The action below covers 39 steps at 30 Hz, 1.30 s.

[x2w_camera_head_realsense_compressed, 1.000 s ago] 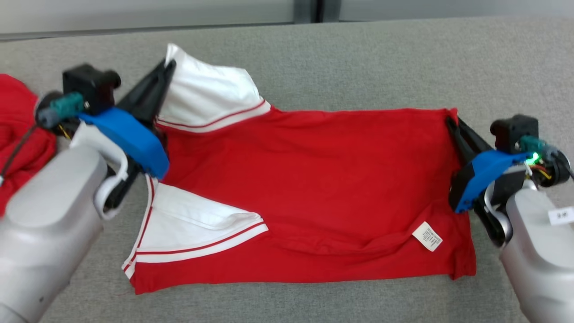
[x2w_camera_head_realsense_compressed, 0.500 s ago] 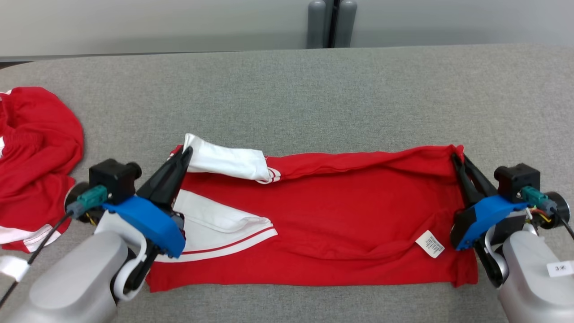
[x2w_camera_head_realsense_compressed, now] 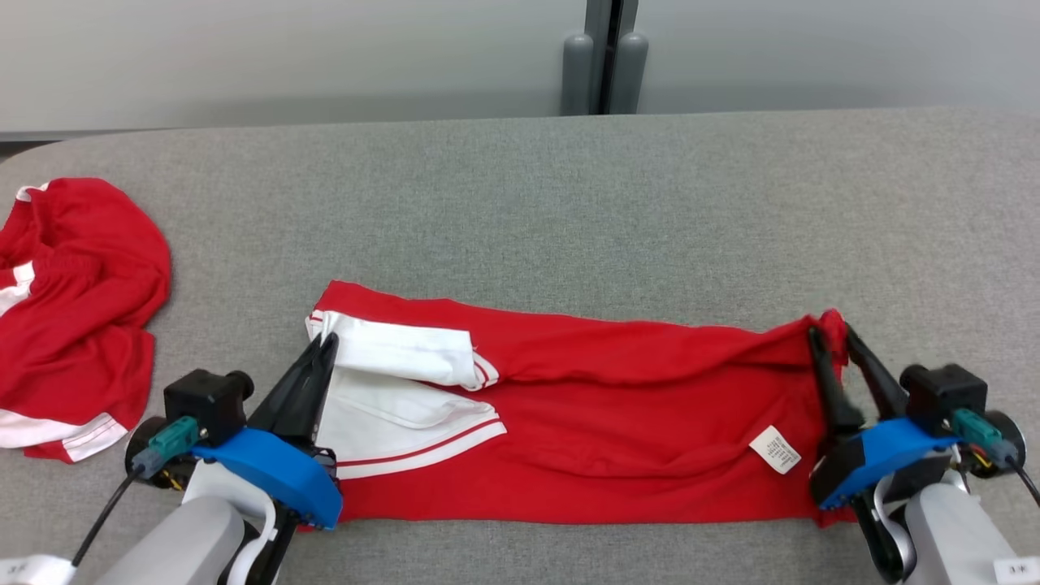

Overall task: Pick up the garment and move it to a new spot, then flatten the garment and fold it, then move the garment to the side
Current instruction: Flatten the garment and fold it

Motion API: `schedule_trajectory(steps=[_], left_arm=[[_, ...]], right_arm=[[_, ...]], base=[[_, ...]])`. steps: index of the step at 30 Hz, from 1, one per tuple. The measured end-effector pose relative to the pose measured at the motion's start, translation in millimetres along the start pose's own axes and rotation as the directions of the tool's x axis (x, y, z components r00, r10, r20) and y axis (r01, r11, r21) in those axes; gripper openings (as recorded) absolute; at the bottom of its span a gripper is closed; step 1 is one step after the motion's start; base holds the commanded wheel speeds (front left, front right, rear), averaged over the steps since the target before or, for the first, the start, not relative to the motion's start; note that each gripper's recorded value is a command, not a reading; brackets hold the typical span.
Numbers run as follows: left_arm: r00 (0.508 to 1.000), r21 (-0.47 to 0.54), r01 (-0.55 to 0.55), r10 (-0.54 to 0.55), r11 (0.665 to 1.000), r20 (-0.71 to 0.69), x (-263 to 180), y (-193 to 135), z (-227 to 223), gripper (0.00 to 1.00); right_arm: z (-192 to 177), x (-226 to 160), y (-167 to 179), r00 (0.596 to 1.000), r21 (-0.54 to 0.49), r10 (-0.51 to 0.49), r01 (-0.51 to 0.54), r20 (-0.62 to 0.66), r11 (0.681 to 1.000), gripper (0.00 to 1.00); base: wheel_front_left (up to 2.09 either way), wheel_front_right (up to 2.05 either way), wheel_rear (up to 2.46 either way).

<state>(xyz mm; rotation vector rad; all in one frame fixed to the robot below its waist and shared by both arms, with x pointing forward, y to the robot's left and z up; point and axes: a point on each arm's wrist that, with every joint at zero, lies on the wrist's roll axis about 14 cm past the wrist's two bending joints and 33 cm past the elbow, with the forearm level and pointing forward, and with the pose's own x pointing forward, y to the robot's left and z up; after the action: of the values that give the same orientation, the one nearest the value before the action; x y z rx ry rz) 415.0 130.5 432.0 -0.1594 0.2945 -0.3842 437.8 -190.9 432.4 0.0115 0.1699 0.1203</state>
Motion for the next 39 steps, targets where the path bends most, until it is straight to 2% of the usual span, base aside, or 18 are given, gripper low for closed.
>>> schedule_trajectory(steps=[4, 11, 18, 28, 37, 38, 39], left_arm=[[0.999, -0.015, -0.027, 0.028, 1.0, 0.025, -5, 1, 1, 1.0], [0.976, -0.013, -0.135, 0.135, 0.991, 0.173, -16, 14, 31, 1.0], [0.937, 0.007, -0.22, 0.21, 0.975, 0.278, -34, 23, 49, 1.0], [0.882, -0.017, -0.356, 0.342, 0.934, 0.325, -57, 47, 51, 1.0], [0.854, 0.013, -0.429, 0.401, 0.903, 0.33, -72, 62, 47, 1.0], [0.853, 0.016, -0.434, 0.405, 0.901, 0.328, -73, 62, 46, 1.0], [0.852, 0.013, -0.436, 0.409, 0.9, 0.327, -74, 63, 46, 1.0]], right_arm=[[6, -8, 1, 1.0, 0.013, -0.007, 0.007, 0.029, 1.0, 1.0], [21, -20, -9, 0.995, 0.045, -0.053, 0.049, 0.089, 0.998, 1.0], [-14, -25, -14, 0.996, 0.068, -0.085, 0.087, -0.033, 0.994, 1.0], [-64, -35, -12, 0.972, 0.11, -0.11, 0.135, -0.206, 0.985, 1.0], [-77, -34, 7, 0.966, 0.179, -0.074, 0.121, -0.249, 0.976, 1.0], [-77, -34, 10, 0.966, 0.196, -0.069, 0.12, -0.249, 0.973, 0.38], [-77, -34, 13, 0.966, 0.208, -0.063, 0.117, -0.25, 0.971, 0.21]], base=[[0.0, 0.0, 0.0], [0.0, 0.0, 0.0], [0.0, 0.0, 0.0], [0.0, 0.0, 0.0], [0.0, 0.0, 0.0], [0.0, 0.0, 0.0], [0.0, 0.0, 0.0]])
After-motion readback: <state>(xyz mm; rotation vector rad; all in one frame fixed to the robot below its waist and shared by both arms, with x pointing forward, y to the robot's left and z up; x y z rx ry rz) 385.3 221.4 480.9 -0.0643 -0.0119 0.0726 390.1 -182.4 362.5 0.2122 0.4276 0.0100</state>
